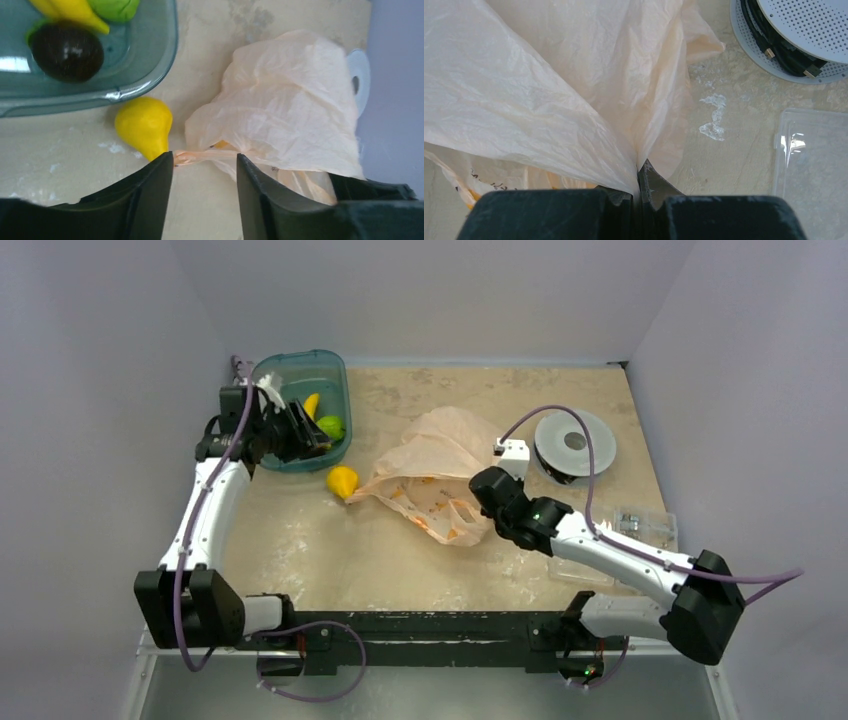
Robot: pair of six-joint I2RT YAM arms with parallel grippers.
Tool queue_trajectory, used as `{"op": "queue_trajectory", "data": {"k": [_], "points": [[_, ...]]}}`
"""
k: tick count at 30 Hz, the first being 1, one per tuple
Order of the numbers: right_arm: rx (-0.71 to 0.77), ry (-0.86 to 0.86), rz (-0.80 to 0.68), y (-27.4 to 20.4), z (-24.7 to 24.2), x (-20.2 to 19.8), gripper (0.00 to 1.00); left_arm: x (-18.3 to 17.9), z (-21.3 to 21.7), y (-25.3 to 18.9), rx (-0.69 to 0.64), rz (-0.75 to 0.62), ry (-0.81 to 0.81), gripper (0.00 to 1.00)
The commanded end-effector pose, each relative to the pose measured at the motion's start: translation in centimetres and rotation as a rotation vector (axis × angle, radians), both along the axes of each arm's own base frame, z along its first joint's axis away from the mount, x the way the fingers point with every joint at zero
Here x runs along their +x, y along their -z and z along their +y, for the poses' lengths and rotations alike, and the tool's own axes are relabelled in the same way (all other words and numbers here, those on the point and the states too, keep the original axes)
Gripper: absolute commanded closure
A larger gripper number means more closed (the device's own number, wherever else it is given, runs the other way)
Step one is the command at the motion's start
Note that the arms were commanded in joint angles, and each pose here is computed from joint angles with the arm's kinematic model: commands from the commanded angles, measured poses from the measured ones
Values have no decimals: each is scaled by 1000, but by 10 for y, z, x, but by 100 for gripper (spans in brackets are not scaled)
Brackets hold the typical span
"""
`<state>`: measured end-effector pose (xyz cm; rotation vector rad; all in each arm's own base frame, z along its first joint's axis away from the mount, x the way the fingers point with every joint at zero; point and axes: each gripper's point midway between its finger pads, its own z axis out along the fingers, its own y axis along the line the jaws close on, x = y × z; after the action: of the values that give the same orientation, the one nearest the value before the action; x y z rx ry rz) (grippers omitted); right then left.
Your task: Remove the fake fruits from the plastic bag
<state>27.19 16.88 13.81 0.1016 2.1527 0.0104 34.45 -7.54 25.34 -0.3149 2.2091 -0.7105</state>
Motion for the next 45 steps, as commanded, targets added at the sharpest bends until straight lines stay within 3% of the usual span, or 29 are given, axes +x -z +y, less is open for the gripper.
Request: {"op": "queue_trajectory", "data": {"k": [1,6,9,14,22,30,34,37,42,43,45], "points": [[48,-9,-32,-8,-2,-3,100,-8,-3,73,-29,208,-67,47],[40,6,-32,-7,-14,-11,100,-11,-5,103,-132,217,-204,16],[37,20,-28,-6,-22,-17,100,-10,-18,120,-148,248,-199,5],[67,-9,-33,-9,-23,-23,100,-12,-37,148,-73,327,-195,0],[85,-30,-47,-15,-21,-25,100,-27,-24,182,-75,451,-424,0],[89,-45,-45,-15,-18,-25,100,3,-59,202,-178,512,-291,1],[92,-45,-50,-18,-20,-25,100,5,-55,213,-198,474,-332,20],[99,-44,-57,-19,-21,-26,100,5,-55,203,-225,400,-326,52],[100,-54,-43,-14,-17,-26,100,4,-53,163,-203,262,-263,92],[100,-57,-39,-13,-15,-25,100,2,-52,152,-192,224,-247,98],[104,-64,-35,-13,-12,-24,100,-3,-54,129,-165,137,-201,100]]}}
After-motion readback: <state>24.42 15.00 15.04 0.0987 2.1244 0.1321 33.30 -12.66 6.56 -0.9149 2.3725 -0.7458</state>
